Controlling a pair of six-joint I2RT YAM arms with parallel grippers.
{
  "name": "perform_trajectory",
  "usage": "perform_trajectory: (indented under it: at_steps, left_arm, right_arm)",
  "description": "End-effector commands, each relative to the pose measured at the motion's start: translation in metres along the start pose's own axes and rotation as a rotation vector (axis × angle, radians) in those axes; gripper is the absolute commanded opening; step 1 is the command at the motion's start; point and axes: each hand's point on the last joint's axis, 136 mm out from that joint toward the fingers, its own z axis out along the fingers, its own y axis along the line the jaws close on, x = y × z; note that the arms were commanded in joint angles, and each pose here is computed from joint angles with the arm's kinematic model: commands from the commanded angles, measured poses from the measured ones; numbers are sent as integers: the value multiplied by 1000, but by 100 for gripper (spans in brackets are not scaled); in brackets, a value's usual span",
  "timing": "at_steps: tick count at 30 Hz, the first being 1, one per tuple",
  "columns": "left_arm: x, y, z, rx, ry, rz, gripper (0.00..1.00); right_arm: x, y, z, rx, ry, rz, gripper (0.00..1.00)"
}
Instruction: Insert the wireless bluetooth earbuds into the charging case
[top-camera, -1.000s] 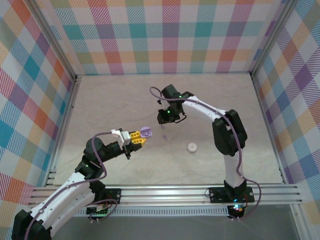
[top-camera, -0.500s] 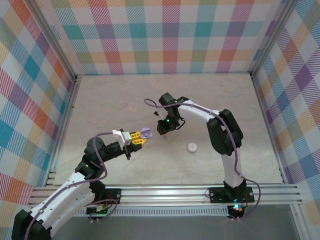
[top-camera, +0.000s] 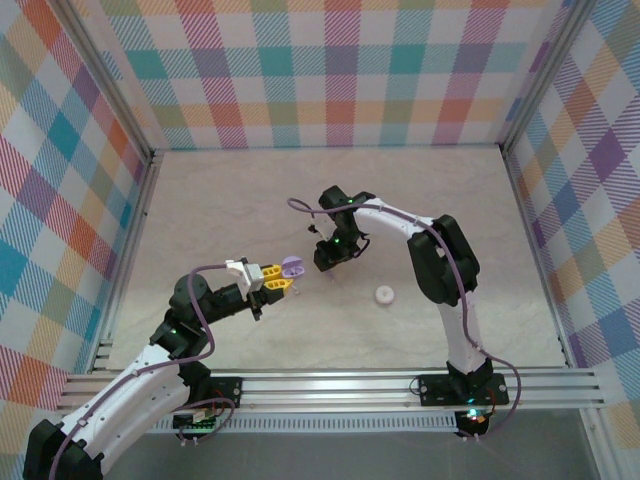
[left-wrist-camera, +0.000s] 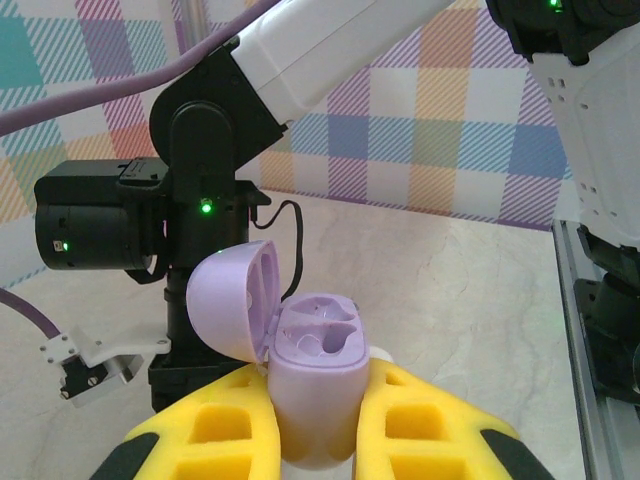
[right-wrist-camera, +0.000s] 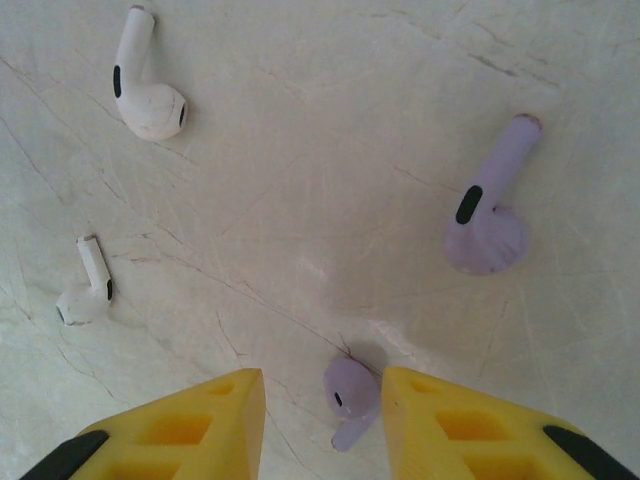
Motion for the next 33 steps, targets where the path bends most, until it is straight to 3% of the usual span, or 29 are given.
perform_trajectory:
  at_steps: [1,16,33]
  left_arm:
    - [-13,0,-1,7,-26,36,0]
    - [-10,-1,1,16,-17,33,0]
    - [-12,-2,-1,18,-19,36,0]
  right_arm:
    - [14,0,10,-14,60,-12,37]
    - [21,3,19,1,98,-37,35]
    - [7,12,-2,-21,5,-28,27]
